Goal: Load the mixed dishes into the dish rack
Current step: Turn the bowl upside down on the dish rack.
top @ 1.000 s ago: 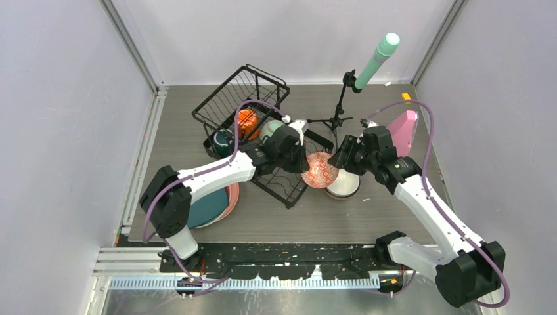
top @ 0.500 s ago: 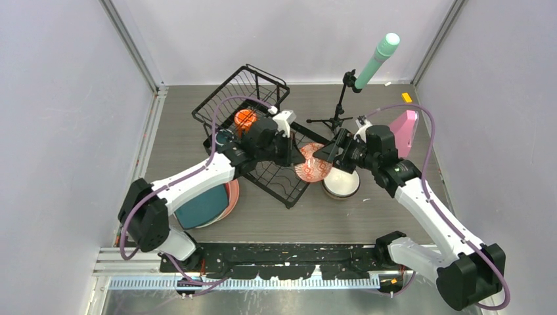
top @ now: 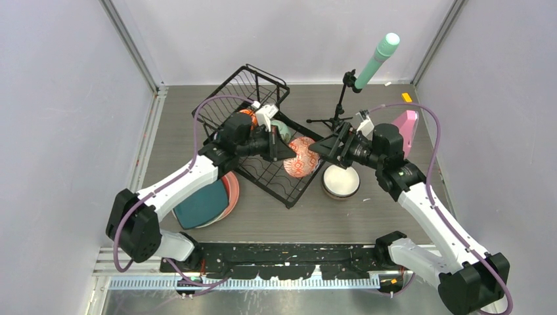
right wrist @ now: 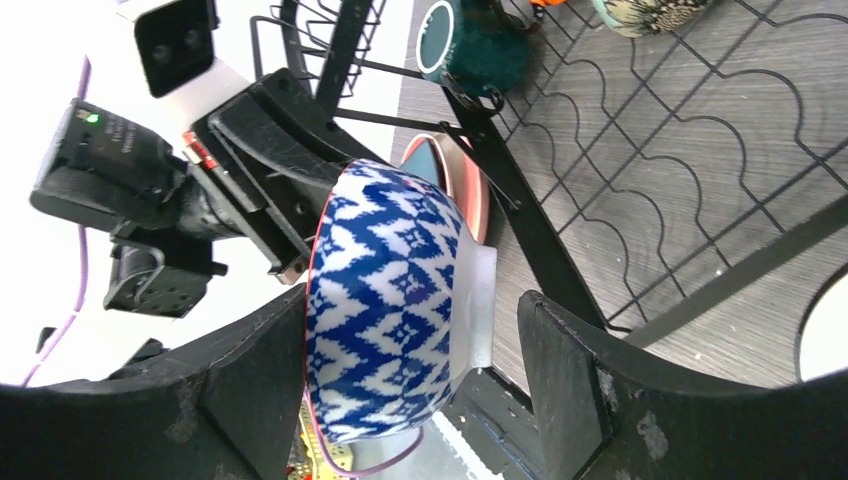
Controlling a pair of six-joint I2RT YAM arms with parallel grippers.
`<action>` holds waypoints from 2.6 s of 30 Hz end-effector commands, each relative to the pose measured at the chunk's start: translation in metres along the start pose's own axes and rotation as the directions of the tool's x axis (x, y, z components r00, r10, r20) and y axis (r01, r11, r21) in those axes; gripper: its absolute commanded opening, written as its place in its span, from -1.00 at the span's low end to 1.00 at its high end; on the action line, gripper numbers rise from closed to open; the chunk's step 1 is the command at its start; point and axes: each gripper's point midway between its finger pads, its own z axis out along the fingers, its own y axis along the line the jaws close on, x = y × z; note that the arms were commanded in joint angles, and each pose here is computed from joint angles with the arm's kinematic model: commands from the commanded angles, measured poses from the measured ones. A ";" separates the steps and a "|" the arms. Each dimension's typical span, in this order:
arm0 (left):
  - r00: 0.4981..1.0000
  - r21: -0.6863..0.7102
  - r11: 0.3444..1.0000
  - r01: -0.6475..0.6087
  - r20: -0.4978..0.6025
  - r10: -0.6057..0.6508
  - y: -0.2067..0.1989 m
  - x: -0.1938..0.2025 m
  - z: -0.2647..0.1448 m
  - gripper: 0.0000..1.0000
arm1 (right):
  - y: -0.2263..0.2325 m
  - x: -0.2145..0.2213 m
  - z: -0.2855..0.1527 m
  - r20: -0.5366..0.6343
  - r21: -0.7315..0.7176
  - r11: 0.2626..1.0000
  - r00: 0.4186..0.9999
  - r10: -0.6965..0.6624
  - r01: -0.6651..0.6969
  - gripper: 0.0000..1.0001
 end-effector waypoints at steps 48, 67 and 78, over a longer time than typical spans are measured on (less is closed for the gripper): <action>0.952 0.085 0.995 -0.045 0.306 0.017 -0.014 -0.061 -0.049 -1.00 | 0.034 0.006 0.015 -0.173 -0.183 0.961 0.969 0.178 -0.209 0.69; 0.946 0.075 0.996 -0.054 0.323 0.027 -0.011 -0.062 -0.049 -1.00 | 0.035 0.015 0.024 -0.249 -0.210 0.954 0.956 0.158 -0.213 0.74; 0.941 0.068 0.997 -0.044 0.337 0.019 -0.008 -0.060 -0.050 -1.00 | 0.048 0.024 0.027 -0.298 -0.262 0.939 0.944 0.140 -0.221 0.74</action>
